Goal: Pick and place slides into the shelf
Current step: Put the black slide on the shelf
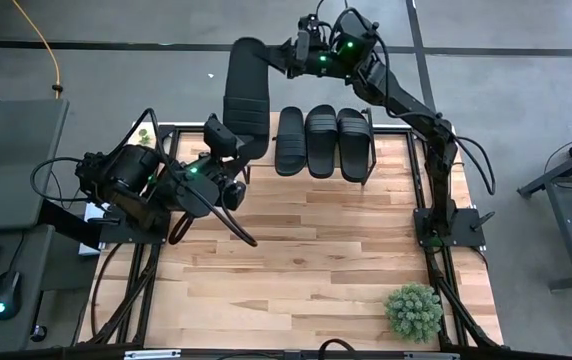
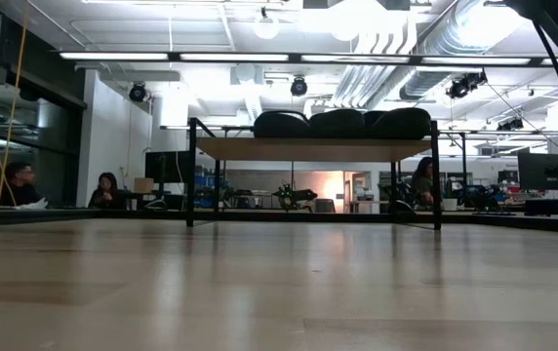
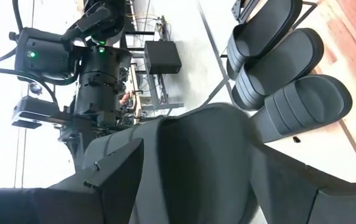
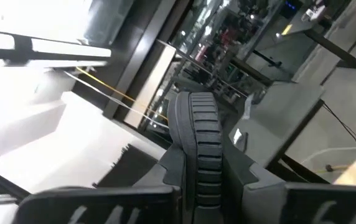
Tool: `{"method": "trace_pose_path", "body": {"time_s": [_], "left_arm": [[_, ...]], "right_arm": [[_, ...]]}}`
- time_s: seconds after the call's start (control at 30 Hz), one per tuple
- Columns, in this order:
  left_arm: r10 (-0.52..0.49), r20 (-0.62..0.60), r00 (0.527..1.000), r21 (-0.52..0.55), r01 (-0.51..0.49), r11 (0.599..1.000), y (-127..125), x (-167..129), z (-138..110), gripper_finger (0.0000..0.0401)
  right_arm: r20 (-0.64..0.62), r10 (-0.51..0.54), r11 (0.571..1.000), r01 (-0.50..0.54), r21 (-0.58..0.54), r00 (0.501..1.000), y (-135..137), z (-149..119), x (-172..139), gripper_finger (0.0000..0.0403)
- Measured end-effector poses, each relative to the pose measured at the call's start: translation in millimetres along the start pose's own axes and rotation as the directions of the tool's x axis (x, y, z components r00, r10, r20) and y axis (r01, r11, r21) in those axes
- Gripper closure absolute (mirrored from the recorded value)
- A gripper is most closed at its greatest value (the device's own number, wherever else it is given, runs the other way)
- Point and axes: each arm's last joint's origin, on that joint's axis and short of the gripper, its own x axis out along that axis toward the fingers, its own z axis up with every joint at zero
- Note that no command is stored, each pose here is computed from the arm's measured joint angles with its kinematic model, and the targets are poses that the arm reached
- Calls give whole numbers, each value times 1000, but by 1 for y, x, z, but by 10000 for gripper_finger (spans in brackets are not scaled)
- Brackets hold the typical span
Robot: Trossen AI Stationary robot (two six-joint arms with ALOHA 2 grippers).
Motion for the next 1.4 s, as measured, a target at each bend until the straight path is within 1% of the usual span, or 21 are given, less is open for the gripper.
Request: {"method": "trace_pose_path", "body": {"time_s": [0.2, 0.3, 0.57, 0.7, 0.97, 1.03, 1.13, 1.4], "left_arm": [[-3, 6, 1000, -3, 3, 1000, 0, 0, 0, 139], [-2, 7, 1000, -4, 2, 1000, 0, 0, 0, 139], [-2, 7, 1000, -5, 2, 1000, 0, 0, 0, 139], [-1, 8, 1000, -6, 2, 1000, 0, 0, 1, 139], [12, -8, 1000, -5, -12, 1000, 1, 0, 0, 144], [24, -22, 999, -5, -24, 1000, 1, 0, 0, 156], [30, -30, 999, -5, -30, 1000, 1, 0, -1, 188], [51, -53, 997, -6, -51, 999, 2, 0, -1, 312]], "right_arm": [[38, 47, 999, -48, 14, 998, 5, 4, -1, 375], [41, 54, 998, -55, 18, 998, 6, 4, 0, 375], [13, 93, 995, -93, 41, 996, 16, -11, 8, 375], [22, 138, 989, -139, 48, 990, 22, -14, 10, 375], [6, 121, 991, -121, 53, 993, 23, -21, 13, 375], [8, 109, 993, -109, 52, 994, 22, -21, 13, 375], [8, 112, 993, -112, 44, 994, 22, -21, 13, 375], [1, 89, 996, -89, 25, 996, 20, -22, 14, 375]]}}
